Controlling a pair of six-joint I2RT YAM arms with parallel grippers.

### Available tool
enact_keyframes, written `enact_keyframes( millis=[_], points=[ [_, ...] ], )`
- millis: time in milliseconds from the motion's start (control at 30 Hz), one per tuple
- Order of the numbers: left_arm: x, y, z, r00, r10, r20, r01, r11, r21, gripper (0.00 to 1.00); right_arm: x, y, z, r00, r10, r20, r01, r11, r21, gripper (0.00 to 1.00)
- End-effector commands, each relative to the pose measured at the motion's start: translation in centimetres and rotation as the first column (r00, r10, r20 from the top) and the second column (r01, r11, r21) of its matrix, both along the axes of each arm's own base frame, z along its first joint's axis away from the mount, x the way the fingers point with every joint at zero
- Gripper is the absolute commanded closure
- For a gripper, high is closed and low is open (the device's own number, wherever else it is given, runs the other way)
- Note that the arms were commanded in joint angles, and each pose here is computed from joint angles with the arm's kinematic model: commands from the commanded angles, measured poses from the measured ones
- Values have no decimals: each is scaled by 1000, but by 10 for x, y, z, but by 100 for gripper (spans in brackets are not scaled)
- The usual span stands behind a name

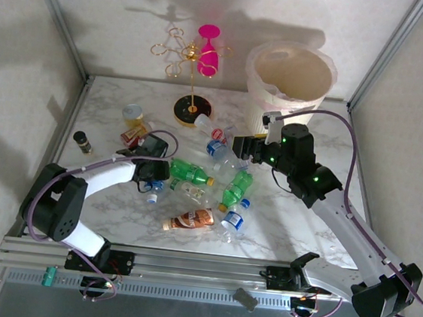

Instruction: Put the plastic bottles in the bin

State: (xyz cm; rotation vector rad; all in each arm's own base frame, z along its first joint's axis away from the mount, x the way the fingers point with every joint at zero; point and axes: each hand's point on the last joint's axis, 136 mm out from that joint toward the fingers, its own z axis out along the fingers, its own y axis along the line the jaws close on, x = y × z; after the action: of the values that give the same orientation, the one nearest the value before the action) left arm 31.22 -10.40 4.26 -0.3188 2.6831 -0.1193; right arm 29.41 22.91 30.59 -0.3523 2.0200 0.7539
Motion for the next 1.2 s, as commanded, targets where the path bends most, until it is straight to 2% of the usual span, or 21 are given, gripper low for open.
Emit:
enact_keyframes(
  millis=[0,267,433,533,633,800,867,933,1067,1167],
  points=[
    [-3,2,21,1000,20,19,-20,1000,-23,50,-5,0,13,1000,4,20,-4,1000,22,23],
    [-4,4,90,984,23,178,-11,998,-68,49,-1,-3,10,1000,-23,-2,23,1000,-2,23],
    [-11,-21,154,927,-43,372,128,970,-207,51,-3,1,14,1000,-16,-14,17,999,35,21],
    [-23,-48,199,855,-125,504,310,902,-302,51,-4,1,16,1000,-17,-7,18,998,59,21],
    [-39,-68,242,751,-166,639,463,823,-330,51,-9,7,21,1000,27,5,-27,996,90,21],
    [-67,-93,278,615,-244,750,623,733,-273,51,-40,34,53,969,239,62,-247,944,221,20],
    [-83,-101,289,544,-275,793,681,697,-225,51,-51,41,66,950,302,82,-313,912,264,17],
    [-91,-102,296,493,-295,818,706,686,-178,51,-61,47,76,926,364,100,-377,876,299,15],
    [-96,-103,305,447,-324,834,728,673,-129,51,-69,62,87,895,434,103,-440,822,361,1],
    [-96,-107,305,443,-351,825,738,665,-114,51,-73,78,91,878,469,101,-471,804,363,1]
  ],
)
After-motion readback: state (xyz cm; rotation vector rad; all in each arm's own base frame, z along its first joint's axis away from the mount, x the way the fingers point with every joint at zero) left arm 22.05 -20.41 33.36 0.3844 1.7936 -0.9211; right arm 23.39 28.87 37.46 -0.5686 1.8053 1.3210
